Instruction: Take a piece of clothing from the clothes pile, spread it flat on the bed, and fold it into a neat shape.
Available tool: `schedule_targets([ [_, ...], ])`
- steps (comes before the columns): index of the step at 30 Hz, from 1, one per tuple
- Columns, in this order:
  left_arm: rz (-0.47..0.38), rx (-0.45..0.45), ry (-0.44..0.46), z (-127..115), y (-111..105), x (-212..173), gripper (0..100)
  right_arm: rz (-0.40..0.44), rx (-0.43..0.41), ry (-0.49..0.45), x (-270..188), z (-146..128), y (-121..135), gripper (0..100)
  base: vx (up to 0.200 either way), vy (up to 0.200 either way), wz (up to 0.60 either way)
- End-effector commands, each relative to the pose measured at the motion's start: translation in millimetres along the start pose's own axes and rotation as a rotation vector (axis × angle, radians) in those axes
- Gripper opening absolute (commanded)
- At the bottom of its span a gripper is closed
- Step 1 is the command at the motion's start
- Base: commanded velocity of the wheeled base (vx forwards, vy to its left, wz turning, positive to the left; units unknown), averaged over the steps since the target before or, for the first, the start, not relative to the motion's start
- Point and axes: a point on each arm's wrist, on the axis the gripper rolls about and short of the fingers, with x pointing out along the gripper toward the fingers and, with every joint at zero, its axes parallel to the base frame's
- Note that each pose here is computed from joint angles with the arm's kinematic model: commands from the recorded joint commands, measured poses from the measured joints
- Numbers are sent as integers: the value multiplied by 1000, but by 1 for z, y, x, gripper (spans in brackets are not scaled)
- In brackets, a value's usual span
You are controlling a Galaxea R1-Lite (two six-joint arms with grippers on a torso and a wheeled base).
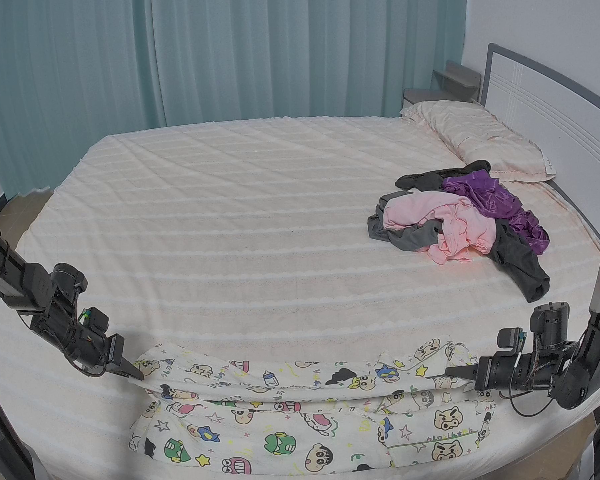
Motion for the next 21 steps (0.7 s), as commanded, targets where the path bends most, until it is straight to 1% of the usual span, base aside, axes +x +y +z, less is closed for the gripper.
schedule_targets([
  [1,-95,-82,41,-33,19,-3,100,-85,179,76,-13,-37,-10,100,0,0,0],
  [4,-100,-86,45,-33,20,-2,100,-103,202,74,-12,-38,-10,100,0,0,0],
  [8,-138,-88,47,-34,18,-2,100,-127,211,71,-12,-39,-9,100,0,0,0],
  [17,-141,-90,49,-34,19,-1,100,-135,222,62,-11,-38,-9,100,0,0,0],
  [21,-139,-84,34,-35,16,-7,100,-147,210,17,-10,-34,-9,100,0,0,0],
])
